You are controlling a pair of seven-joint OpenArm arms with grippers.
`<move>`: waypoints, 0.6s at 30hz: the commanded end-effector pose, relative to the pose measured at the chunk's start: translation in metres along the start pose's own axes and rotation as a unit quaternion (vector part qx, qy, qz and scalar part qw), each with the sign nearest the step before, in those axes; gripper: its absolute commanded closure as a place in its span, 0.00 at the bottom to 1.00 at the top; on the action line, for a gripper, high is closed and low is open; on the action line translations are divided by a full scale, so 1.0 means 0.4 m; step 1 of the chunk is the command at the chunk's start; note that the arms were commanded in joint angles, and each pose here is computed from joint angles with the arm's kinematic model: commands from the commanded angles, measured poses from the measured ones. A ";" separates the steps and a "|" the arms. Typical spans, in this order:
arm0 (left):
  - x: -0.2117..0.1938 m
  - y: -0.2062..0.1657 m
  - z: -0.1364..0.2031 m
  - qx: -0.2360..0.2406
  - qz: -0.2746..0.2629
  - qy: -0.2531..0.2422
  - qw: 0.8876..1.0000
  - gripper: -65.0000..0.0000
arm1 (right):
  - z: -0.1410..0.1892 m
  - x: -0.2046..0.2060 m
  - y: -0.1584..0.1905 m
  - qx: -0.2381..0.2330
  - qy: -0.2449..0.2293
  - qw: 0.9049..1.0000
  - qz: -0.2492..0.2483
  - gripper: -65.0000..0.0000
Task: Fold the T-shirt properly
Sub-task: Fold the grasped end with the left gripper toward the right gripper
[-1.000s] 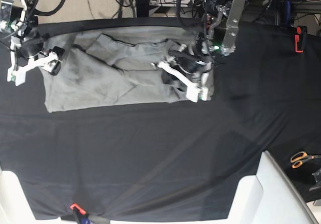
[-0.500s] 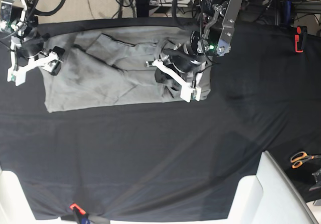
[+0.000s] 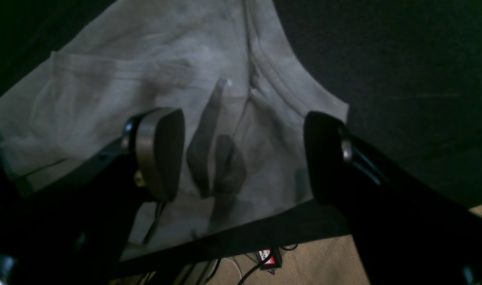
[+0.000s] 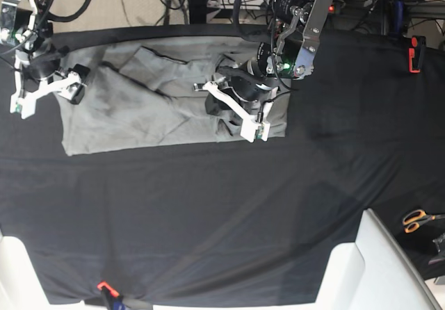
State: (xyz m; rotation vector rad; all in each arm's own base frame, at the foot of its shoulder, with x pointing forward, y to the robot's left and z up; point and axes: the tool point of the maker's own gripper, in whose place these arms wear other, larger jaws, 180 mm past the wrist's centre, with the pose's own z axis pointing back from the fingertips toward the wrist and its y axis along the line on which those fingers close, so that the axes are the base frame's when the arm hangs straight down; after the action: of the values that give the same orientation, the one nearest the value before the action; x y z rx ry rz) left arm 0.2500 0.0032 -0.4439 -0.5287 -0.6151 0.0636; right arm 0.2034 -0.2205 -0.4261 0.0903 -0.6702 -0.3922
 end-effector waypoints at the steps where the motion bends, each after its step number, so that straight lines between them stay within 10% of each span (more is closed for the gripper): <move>1: 0.033 -0.020 0.003 -0.011 -0.003 -0.020 1.000 0.60 | 0.006 0.024 0.001 0.003 -0.017 1.000 0.002 0.34; 8: 0.020 -0.099 -0.022 -0.047 -0.041 -0.002 0.998 0.19 | 0.006 0.025 0.000 0.003 -0.017 1.000 0.002 0.34; 18: 0.050 -0.335 -0.052 -0.144 -0.134 -0.003 0.980 0.15 | 0.006 0.024 0.001 0.003 -0.017 1.000 0.002 0.34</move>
State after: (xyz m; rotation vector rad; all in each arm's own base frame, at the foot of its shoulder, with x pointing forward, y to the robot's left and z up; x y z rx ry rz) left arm 0.2612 -0.1140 -0.3909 -0.7012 -0.6739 -0.2838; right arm 0.2034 -0.2206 -0.4261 0.0900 -0.6703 -0.3919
